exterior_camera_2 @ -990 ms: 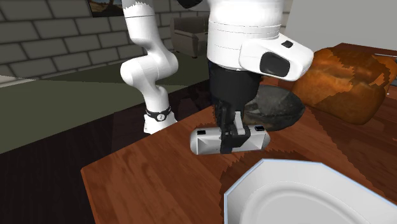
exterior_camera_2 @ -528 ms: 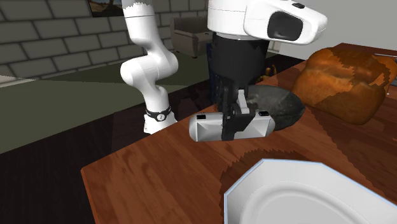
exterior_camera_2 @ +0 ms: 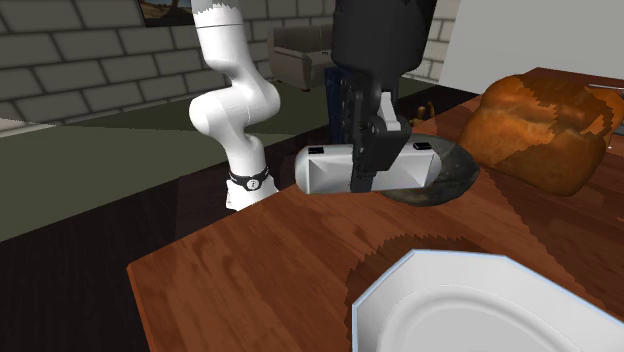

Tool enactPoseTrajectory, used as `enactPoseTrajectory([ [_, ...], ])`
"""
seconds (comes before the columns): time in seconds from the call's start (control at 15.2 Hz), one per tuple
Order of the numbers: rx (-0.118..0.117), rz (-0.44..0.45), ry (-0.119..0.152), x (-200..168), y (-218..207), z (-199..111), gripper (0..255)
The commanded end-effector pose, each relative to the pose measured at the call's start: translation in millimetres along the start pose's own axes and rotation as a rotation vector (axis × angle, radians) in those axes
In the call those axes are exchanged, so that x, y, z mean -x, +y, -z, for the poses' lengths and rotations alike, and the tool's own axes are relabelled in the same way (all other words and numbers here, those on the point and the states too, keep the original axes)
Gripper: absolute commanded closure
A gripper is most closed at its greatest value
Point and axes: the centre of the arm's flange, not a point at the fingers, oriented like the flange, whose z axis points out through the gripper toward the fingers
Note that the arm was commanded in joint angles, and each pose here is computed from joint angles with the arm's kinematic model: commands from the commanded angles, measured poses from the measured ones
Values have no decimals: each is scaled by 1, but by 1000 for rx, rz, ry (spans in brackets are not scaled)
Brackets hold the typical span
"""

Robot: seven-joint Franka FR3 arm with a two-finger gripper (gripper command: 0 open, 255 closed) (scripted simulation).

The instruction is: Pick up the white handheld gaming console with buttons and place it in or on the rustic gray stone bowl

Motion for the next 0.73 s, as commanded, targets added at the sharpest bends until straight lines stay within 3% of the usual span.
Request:
enactPoseTrajectory([
  [0.0, 0, 0, 0, 0, 0, 11, 255],
  [0.4, 0, 0, 0, 0, 0, 40, 255],
  [0.66, 0, 0, 0, -39, -36, 39, 255],
])
